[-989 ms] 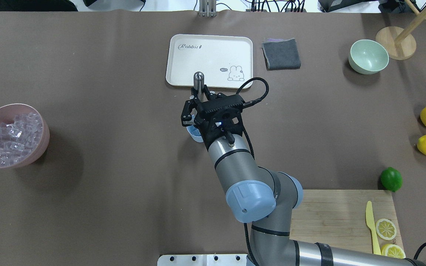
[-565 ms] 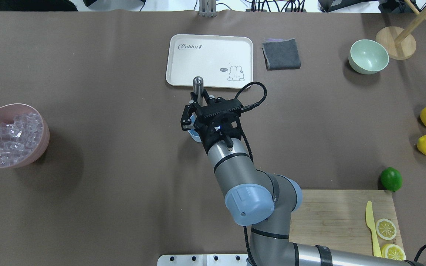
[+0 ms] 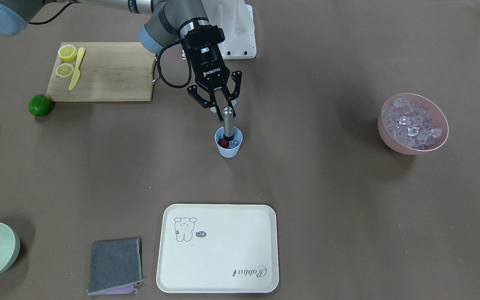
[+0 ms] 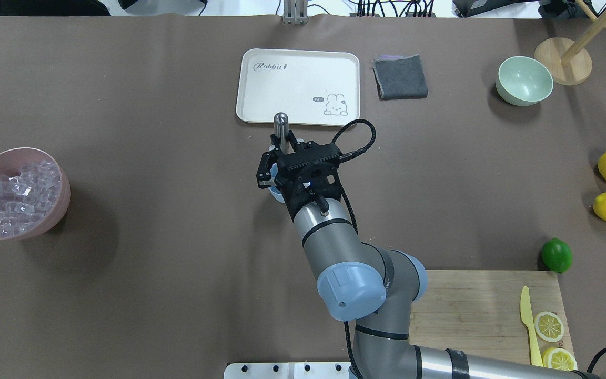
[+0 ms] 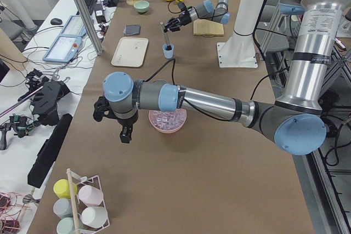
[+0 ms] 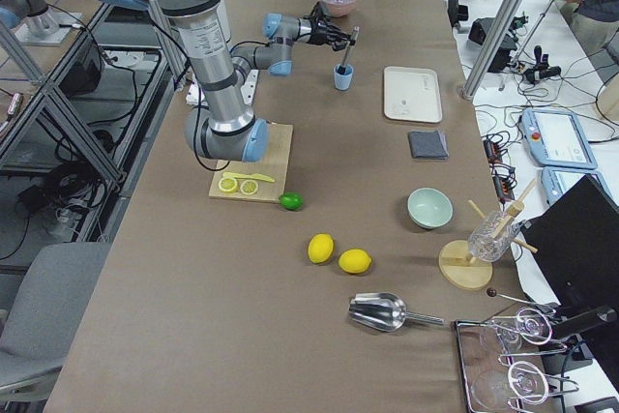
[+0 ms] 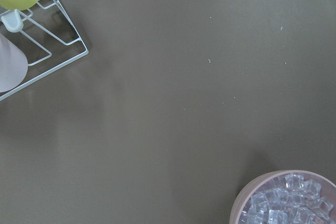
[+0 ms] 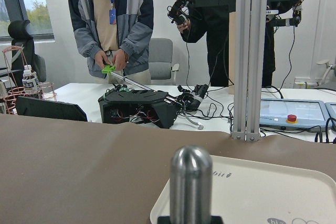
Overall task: Mash ice and strawberries in cup
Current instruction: 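Press the pestle down into the cup repeatedly with the right gripper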
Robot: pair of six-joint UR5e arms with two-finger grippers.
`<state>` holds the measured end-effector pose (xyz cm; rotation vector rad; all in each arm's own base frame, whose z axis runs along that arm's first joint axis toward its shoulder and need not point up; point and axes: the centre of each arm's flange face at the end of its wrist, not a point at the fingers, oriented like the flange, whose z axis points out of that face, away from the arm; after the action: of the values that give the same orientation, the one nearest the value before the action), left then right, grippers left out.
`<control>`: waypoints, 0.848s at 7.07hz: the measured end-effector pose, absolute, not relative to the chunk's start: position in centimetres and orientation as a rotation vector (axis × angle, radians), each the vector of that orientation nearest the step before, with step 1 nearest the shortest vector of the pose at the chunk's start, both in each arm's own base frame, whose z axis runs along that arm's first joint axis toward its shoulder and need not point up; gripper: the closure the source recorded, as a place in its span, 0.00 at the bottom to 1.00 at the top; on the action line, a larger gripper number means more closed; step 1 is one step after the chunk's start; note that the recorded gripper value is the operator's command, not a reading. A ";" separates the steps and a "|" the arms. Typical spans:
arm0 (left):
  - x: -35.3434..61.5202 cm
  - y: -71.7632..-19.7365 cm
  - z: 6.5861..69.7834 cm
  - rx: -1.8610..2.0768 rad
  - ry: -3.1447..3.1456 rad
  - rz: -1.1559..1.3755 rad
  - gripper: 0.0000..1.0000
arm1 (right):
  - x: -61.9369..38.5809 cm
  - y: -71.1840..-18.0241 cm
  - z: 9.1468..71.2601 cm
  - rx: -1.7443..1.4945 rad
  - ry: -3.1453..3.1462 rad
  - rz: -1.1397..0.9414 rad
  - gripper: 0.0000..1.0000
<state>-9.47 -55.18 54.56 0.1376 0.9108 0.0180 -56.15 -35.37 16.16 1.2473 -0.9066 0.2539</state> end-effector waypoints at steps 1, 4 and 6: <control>-9.5 -55.2 54.6 0.137 0.911 0.018 0.03 | -56.4 -35.4 16.3 1.246 -0.903 0.251 1.00; -9.5 -55.2 54.6 0.137 0.911 0.018 0.03 | -56.7 -35.6 16.7 1.244 -0.892 0.246 1.00; -9.5 -55.2 54.6 0.138 0.911 0.018 0.02 | -56.8 -35.6 16.9 1.243 -0.889 0.245 1.00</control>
<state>-9.55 -55.17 54.61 0.1378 0.9106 0.0176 -56.85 -35.63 16.88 1.2431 -0.8885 0.2445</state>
